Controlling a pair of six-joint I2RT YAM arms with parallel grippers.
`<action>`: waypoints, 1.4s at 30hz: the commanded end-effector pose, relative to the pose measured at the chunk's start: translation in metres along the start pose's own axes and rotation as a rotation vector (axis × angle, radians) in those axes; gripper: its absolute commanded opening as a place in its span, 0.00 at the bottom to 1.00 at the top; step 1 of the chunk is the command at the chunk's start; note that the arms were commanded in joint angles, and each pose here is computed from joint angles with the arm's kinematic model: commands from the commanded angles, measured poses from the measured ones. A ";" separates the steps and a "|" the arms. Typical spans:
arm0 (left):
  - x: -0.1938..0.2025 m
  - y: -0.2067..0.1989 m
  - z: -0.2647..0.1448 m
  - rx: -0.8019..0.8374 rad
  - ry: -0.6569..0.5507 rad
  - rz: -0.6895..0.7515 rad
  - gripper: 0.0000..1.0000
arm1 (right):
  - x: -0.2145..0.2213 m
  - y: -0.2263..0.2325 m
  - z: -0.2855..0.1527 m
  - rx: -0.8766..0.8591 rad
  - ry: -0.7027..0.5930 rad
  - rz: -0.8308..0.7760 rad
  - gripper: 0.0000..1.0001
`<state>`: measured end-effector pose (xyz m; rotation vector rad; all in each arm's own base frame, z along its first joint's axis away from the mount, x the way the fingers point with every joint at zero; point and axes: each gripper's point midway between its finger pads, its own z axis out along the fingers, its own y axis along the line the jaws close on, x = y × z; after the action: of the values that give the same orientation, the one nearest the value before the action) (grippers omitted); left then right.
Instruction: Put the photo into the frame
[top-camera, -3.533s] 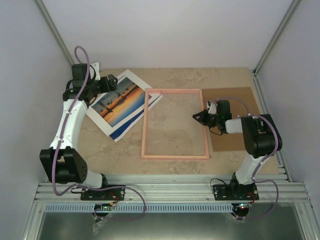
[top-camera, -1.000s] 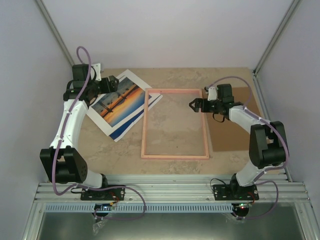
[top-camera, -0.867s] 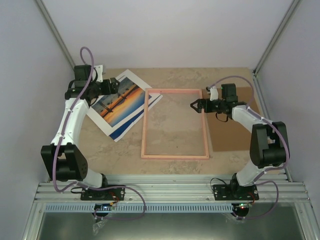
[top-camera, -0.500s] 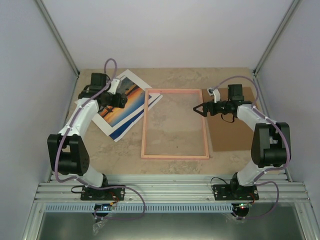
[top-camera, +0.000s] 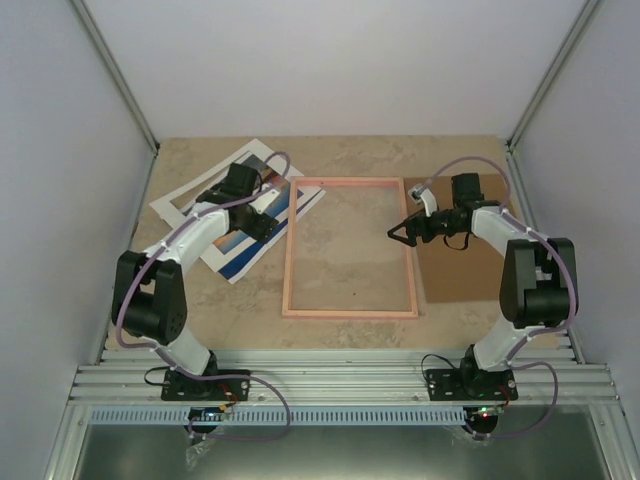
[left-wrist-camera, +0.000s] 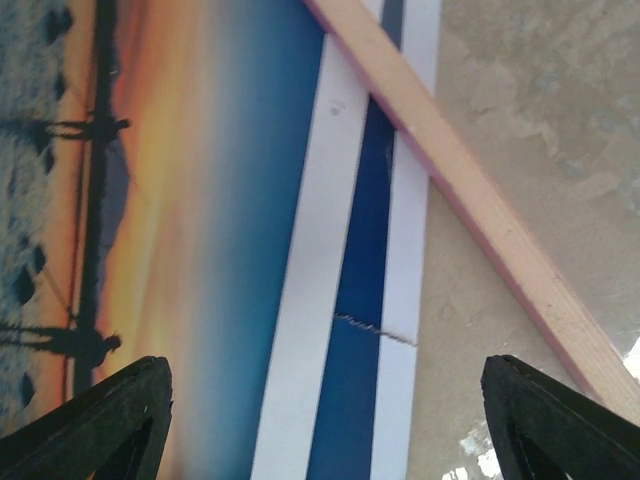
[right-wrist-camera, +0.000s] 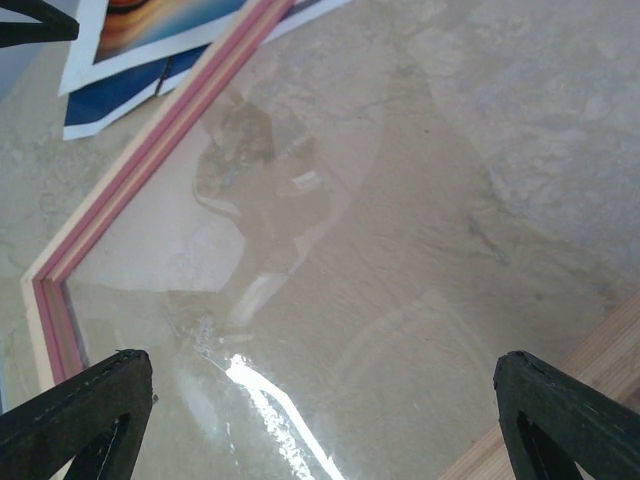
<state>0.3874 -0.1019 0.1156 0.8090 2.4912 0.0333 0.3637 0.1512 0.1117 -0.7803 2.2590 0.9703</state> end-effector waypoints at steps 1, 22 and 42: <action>-0.003 0.000 0.014 -0.040 0.030 0.049 0.87 | 0.015 -0.010 0.007 0.013 0.044 0.015 0.93; 0.100 0.019 0.014 -0.439 0.182 0.413 0.82 | 0.017 -0.004 0.005 0.005 0.011 0.021 0.93; 0.093 0.047 0.000 -0.764 0.158 0.528 0.15 | 0.007 -0.023 -0.024 0.060 -0.066 0.062 0.93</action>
<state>0.3454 -0.0174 0.0669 1.1134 2.1084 1.0832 0.3673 0.1244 0.1012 -0.6685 2.2923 0.9369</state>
